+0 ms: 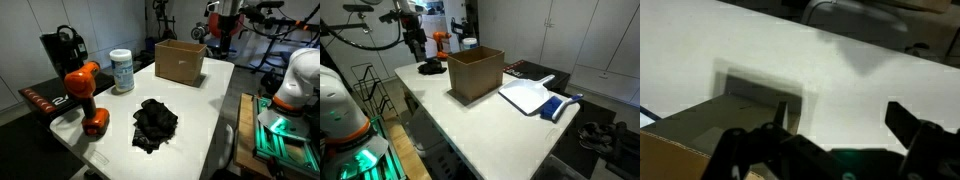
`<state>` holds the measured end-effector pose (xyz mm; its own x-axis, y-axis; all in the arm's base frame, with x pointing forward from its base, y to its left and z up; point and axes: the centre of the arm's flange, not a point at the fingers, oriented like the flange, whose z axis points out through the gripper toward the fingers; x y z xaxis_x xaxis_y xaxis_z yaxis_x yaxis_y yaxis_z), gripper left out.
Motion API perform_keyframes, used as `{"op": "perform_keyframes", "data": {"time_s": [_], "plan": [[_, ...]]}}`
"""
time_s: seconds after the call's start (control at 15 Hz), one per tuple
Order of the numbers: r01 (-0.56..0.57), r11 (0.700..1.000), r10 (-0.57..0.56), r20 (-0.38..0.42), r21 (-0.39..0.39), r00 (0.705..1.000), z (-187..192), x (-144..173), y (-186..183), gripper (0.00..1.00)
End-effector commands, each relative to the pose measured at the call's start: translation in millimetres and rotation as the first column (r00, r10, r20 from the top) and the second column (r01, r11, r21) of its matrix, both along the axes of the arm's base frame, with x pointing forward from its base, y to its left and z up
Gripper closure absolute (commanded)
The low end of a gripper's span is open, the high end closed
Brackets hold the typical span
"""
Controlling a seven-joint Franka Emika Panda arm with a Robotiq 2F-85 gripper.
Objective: Turn the brown box upside down.
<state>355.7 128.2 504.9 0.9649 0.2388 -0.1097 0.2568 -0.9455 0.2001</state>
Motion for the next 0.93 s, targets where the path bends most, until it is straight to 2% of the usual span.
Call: {"op": "perform_keyframes", "data": {"time_s": [0.0, 0.33, 0.47, 0.67, 0.87], "plan": [[0.000, 1.000, 0.000, 0.000, 0.000, 1.000, 0.0, 0.0, 0.0, 0.00], [0.000, 1.000, 0.000, 0.000, 0.000, 1.000, 0.0, 0.0, 0.0, 0.00], [0.083, 0.996, -0.084, 0.056, 0.023, 0.995, 16.0, 16.5, -15.9, 0.00], [0.171, 0.982, -0.182, 0.173, 0.078, 0.968, 52.3, 44.7, -52.5, 0.00], [0.227, 0.970, -0.241, 0.261, 0.082, 0.935, 79.2, 71.1, -93.6, 0.00]]}}
